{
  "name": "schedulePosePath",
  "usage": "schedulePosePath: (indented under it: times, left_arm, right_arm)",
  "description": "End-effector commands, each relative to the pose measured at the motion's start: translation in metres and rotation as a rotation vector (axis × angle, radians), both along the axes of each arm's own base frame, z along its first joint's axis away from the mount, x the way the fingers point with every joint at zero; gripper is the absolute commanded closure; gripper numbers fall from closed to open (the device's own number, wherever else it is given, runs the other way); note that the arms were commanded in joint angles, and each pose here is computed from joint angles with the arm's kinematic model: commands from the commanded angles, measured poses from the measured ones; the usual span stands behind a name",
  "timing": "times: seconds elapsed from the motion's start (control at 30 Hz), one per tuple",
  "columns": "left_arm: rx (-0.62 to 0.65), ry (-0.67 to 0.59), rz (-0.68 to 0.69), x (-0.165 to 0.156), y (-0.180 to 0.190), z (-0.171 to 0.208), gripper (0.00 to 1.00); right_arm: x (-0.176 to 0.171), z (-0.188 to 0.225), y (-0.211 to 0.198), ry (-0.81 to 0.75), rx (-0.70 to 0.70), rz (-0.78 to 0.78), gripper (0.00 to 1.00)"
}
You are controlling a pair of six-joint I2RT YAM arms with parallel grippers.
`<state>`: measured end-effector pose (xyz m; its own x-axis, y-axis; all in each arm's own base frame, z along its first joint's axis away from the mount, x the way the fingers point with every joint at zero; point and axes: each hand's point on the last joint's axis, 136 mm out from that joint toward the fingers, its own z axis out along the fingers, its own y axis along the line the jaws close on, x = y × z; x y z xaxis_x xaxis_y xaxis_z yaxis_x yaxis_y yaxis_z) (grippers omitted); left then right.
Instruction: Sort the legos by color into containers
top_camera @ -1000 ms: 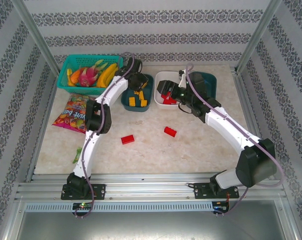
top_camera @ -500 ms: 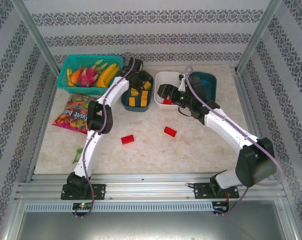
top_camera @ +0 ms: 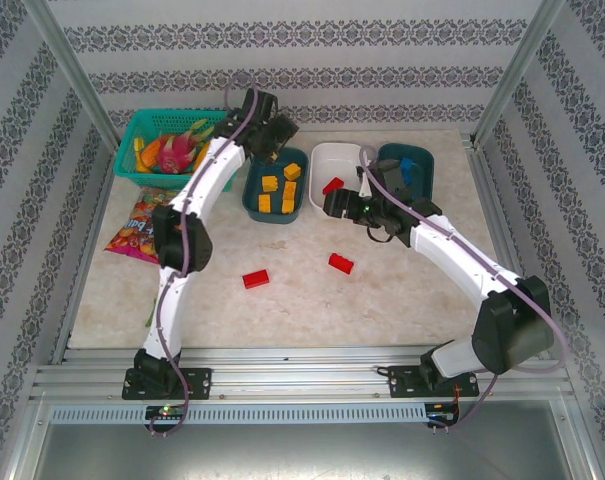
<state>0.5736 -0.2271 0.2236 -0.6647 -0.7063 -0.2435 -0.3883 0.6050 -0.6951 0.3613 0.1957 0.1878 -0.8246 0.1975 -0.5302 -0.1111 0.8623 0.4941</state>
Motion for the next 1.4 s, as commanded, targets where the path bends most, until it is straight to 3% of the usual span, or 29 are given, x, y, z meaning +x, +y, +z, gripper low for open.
schedulePosePath:
  times: [0.0, 0.1, 0.23, 0.4, 0.57, 0.9, 1.37]
  left_arm:
    - [0.113, -0.09, -0.107, -0.058, 0.002, 0.056, 0.23]
    - [0.115, -0.15, -0.173, -0.105, 0.006, 0.06, 0.22]
    - [0.129, -0.151, -0.307, -0.176, 0.012, 0.036, 0.23]
    - [0.128, -0.119, -0.437, -0.257, 0.017, -0.005, 0.23]
    - [0.178, -0.057, -0.466, -0.306, 0.036, -0.032, 0.23]
    - [0.139, -0.057, -0.476, -0.33, 0.042, -0.033, 0.24]
    - [0.106, -0.061, -0.48, -0.332, 0.038, -0.037, 0.23]
  right_arm:
    - [-0.03, -0.036, -0.019, 0.112, -0.226, 0.123, 0.2]
    - [-0.052, -0.058, -0.023, 0.181, -0.337, 0.27, 0.21]
    - [-0.069, -0.087, -0.027, 0.267, -0.456, 0.41, 0.24]
    - [-0.077, -0.112, -0.021, 0.321, -0.551, 0.513, 0.24]
    - [-0.069, -0.128, -0.017, 0.332, -0.635, 0.536, 0.24]
    - [-0.048, -0.157, -0.009, 0.359, -0.718, 0.56, 0.32]
    - [-0.05, -0.162, -0.001, 0.383, -0.656, 0.508, 0.79]
